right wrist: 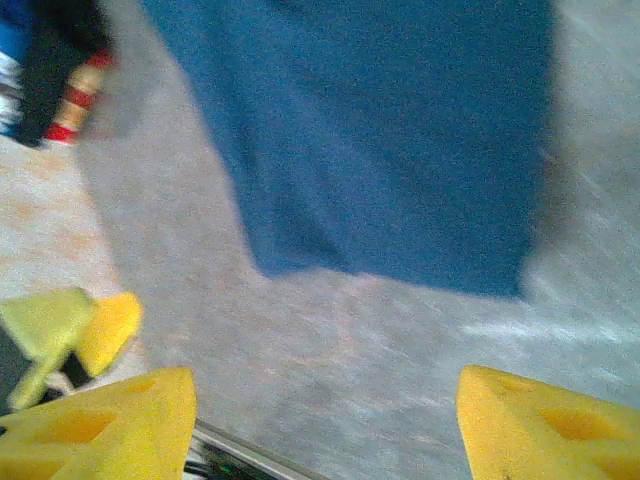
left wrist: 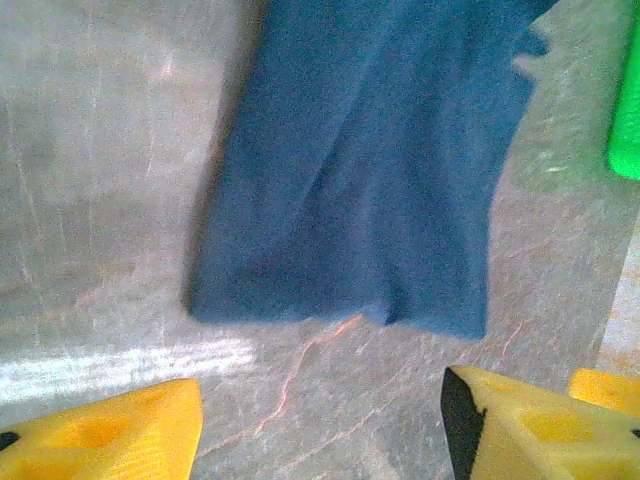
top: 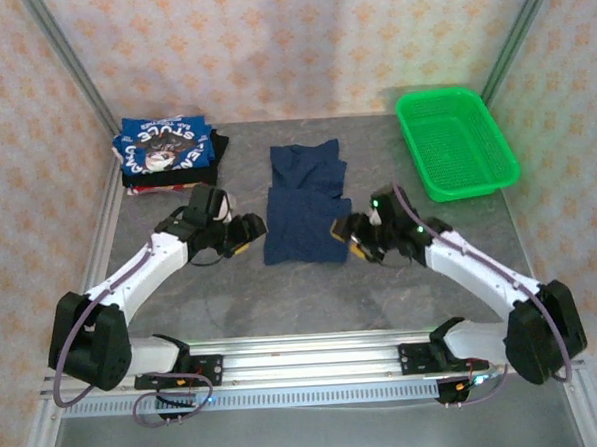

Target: Fold and stack the t-shirts

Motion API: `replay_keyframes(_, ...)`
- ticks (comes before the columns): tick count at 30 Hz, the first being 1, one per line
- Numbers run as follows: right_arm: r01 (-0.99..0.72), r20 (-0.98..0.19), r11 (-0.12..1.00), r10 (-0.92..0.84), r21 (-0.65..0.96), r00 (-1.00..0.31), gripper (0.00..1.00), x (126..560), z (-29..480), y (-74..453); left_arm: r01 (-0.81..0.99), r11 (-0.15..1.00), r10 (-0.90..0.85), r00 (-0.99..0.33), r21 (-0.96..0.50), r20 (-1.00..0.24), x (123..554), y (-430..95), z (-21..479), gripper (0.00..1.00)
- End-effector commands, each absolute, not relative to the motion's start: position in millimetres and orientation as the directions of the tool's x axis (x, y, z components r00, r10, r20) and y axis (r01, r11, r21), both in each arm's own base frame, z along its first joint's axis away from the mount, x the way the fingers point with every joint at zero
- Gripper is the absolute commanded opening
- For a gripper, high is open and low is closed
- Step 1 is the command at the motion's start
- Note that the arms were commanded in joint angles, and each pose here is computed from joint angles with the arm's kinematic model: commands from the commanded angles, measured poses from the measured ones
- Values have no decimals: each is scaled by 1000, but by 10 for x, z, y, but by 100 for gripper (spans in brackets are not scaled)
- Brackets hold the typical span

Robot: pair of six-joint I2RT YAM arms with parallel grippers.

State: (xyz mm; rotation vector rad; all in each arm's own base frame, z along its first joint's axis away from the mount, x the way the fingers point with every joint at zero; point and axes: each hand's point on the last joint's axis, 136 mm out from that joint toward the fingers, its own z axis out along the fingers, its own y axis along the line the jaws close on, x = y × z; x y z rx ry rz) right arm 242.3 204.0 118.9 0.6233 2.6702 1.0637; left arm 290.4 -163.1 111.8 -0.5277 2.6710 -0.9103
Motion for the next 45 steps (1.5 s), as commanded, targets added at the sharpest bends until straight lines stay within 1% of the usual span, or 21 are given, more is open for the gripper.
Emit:
replay_keyframes(1,367,16,566,529,738,-849,70,2390,1030,2018,-317,645,-469,-883,-695,-33,2850,-1751,945,64)
replay_keyframes(6,398,73,502,549,768,-833,66,2429,750,2103,-341,596,-512,-859,-727,-18,2934,-1784,821,63)
replay_keyframes(11,398,91,444,567,803,-818,65,2582,681,2198,-367,558,-554,-833,-744,-5,3035,-1797,703,62)
replay_keyframes(15,408,103,435,573,803,-813,63,2660,608,2248,-398,562,-570,-822,-725,10,3067,-1780,562,59)
replay_keyframes(20,420,113,435,575,797,-811,59,2788,537,2321,-424,565,-574,-818,-708,32,3130,-1803,383,57)
replay_keyframes(24,430,122,438,576,789,-809,50,2881,483,2372,-436,556,-580,-813,-707,46,3215,-1862,263,55)
replay_keyframes(28,443,128,442,580,780,-805,37,2947,451,2400,-440,553,-575,-816,-707,59,3279,-1972,164,50)
replay_keyframes(30,448,124,459,580,767,-805,30,2961,436,2392,-446,556,-574,-816,-701,63,3300,-1998,123,43)
replay_keyframes(31,451,123,463,581,763,-805,26,2967,434,2392,-448,555,-573,-817,-701,68,3311,-2015,125,37)
replay_keyframes(33,455,127,472,576,755,-807,18,2967,445,2393,-445,556,-568,-820,-702,71,3307,-2034,145,28)
replay_keyframes(35,459,124,499,567,735,-814,10,2926,463,2369,-447,566,-569,-820,-693,63,3285,-2003,184,15)
replay_keyframes(38,468,110,563,554,682,-825,2,2781,491,2257,-437,609,-551,-833,-662,42,3202,-1935,274,2)
replay_keyframes(41,464,83,637,532,616,-842,0,2596,568,2097,-411,662,-521,-854,-627,10,3073,-1848,369,0)
replay_keyframes(45,458,93,682,501,570,-861,0,2354,638,1981,-398,710,-498,-867,-582,-15,2878,-1719,432,0)
